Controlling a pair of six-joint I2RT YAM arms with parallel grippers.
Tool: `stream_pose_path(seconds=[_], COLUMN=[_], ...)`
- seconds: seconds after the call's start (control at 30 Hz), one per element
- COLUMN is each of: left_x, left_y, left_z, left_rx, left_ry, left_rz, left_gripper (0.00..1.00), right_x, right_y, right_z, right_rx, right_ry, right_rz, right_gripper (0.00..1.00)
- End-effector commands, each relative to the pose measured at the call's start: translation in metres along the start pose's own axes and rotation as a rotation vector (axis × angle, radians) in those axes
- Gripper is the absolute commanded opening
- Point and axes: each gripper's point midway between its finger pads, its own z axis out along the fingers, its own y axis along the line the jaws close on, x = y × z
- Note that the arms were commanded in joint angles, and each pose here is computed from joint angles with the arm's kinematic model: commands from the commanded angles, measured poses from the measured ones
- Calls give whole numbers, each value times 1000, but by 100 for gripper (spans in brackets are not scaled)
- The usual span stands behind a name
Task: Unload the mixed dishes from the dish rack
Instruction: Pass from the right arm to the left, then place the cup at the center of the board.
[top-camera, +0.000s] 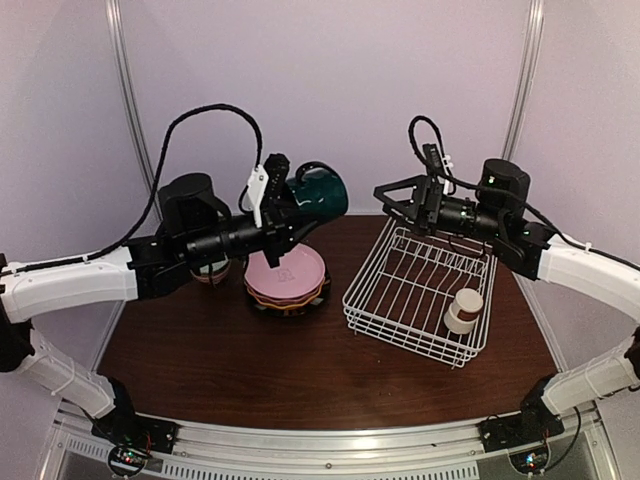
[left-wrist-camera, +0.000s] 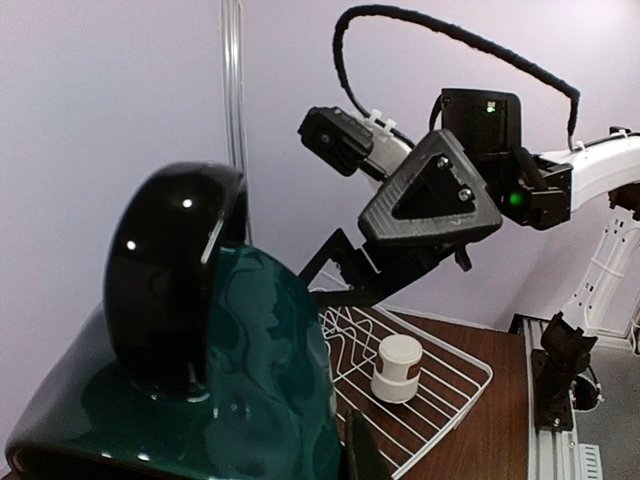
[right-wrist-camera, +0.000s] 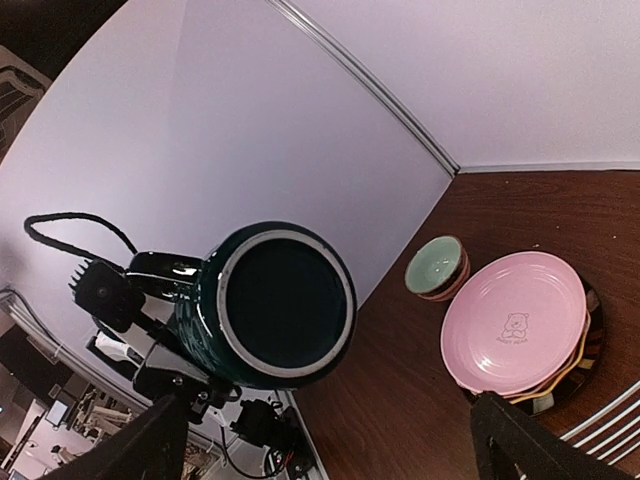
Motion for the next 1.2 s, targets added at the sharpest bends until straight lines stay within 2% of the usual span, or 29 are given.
stream_pose_path(seconds=[0.0, 0.23, 0.53, 0.73, 0.97, 1.17], left_x=[-7, 37, 145, 185, 229, 253], left_y=[20, 44, 45, 47, 36, 41], left_z=[-30, -75, -141, -179, -221, -232], left_rx=[-147, -350, -538, -617, -599, -624], left_ry=[76, 373, 876, 1071, 1264, 1309], left_rz=[-30, -131, -346, -432, -503, -601], left_gripper=[0, 0, 0, 0, 0, 0], right_x=[-2, 9, 27, 39, 50, 60], right_y=[-15, -42, -66, -81, -101, -117], right_z=[-13, -28, -59, -77, -101, -115], right_rx=[112, 264, 462, 565, 707, 798], right_ry=[2, 71, 185, 238, 312, 367], right_rz=[-84, -164, -262, -284, -313, -299], right_gripper=[100, 100, 100, 100, 100, 100])
